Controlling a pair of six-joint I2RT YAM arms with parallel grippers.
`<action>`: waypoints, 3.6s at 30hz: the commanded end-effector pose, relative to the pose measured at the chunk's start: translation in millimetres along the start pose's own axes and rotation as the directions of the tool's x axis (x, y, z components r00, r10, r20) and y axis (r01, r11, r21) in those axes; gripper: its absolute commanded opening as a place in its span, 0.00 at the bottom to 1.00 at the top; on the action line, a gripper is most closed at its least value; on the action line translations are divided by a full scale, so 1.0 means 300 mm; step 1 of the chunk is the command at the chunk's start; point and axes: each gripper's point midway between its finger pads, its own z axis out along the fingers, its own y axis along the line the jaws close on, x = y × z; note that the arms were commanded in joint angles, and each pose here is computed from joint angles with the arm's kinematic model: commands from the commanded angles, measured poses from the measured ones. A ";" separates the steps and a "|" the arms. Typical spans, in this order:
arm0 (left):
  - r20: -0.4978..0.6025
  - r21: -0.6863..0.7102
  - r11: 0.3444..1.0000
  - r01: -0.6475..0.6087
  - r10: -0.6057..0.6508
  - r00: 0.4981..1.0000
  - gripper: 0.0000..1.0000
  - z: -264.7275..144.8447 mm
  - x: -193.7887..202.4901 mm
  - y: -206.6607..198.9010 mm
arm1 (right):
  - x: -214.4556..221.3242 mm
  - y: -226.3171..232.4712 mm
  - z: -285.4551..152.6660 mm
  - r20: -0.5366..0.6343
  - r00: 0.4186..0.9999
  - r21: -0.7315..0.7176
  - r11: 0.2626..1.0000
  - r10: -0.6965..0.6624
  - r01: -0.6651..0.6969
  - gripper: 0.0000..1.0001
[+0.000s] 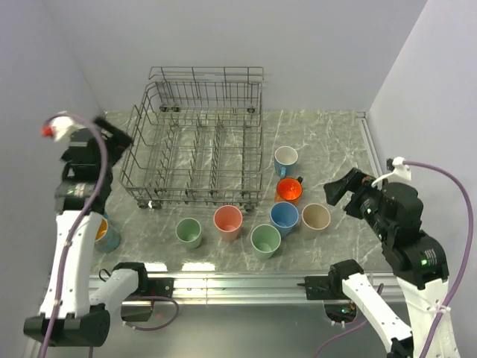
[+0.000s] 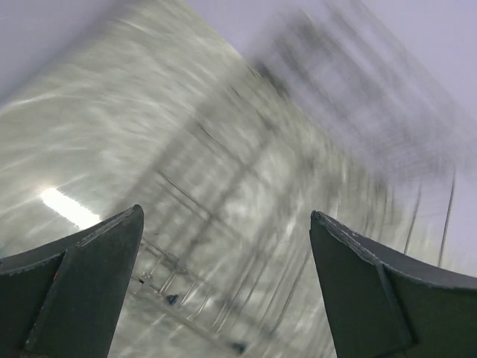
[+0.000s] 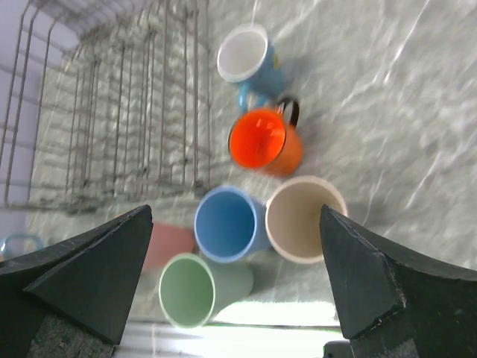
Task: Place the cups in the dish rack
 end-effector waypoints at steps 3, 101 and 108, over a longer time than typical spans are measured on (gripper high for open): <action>0.314 -0.214 0.922 0.322 -0.247 0.917 0.99 -0.182 -0.226 0.157 | -0.216 0.040 -0.065 0.207 0.978 0.023 1.000 -0.007 0.002 1.00; -0.581 0.813 0.158 0.560 0.161 0.798 0.99 -0.623 0.169 -0.790 | -0.262 0.742 0.086 -0.411 0.906 -0.764 0.504 0.100 -0.402 0.00; -0.580 0.811 0.080 0.579 0.228 0.782 0.99 -0.713 0.247 -0.933 | -0.226 0.756 0.057 -0.423 0.901 -0.768 0.490 0.094 -0.412 0.00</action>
